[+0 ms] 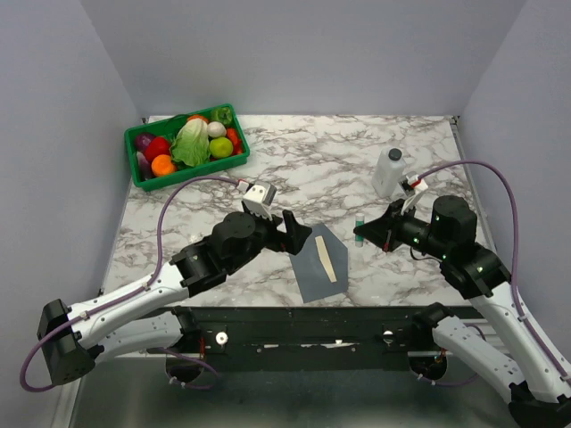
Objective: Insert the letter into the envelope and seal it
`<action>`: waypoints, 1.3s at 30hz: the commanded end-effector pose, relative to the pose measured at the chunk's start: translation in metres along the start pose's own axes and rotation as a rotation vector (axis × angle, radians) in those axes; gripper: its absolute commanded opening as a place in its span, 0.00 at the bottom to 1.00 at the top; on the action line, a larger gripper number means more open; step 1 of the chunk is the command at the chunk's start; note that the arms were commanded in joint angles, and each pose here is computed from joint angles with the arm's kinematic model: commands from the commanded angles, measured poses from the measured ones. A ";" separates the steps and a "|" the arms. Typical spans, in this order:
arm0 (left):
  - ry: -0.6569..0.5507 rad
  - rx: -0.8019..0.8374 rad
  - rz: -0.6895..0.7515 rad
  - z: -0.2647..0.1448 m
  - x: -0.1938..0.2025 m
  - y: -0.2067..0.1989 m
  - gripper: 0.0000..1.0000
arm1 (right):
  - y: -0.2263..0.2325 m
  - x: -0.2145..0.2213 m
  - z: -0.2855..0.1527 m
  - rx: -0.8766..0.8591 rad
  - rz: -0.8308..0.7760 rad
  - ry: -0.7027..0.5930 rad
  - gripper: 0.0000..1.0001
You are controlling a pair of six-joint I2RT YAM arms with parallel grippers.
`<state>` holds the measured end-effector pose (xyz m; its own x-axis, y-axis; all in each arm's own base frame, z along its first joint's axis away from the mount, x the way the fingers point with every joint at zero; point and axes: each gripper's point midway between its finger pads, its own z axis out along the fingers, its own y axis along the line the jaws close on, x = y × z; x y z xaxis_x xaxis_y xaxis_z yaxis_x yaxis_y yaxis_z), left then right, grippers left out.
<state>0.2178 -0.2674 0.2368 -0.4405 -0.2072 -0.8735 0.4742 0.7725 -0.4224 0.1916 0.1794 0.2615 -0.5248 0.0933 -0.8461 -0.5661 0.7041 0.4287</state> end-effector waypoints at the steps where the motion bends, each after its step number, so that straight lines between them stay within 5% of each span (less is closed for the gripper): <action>1: 0.077 0.294 -0.059 -0.018 -0.016 -0.067 0.99 | 0.026 0.000 0.003 -0.170 -0.070 0.022 0.01; 10: 0.069 0.321 -0.144 0.002 -0.055 -0.104 0.99 | 0.027 0.003 0.005 -0.183 -0.077 0.033 0.01; 19: 0.174 0.315 -0.073 0.024 -0.029 -0.139 0.97 | 0.028 0.004 0.005 -0.191 -0.072 0.026 0.01; 39: 0.086 0.220 -0.106 0.031 -0.043 -0.130 0.76 | 0.037 0.004 0.001 -0.239 -0.071 0.023 0.01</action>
<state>0.1939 -0.3760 0.3110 -0.5748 -0.1909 -0.7958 0.5760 0.5964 -0.5590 0.1749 0.2028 0.2679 -0.5072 0.0304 -0.8613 -0.7066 0.5576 0.4357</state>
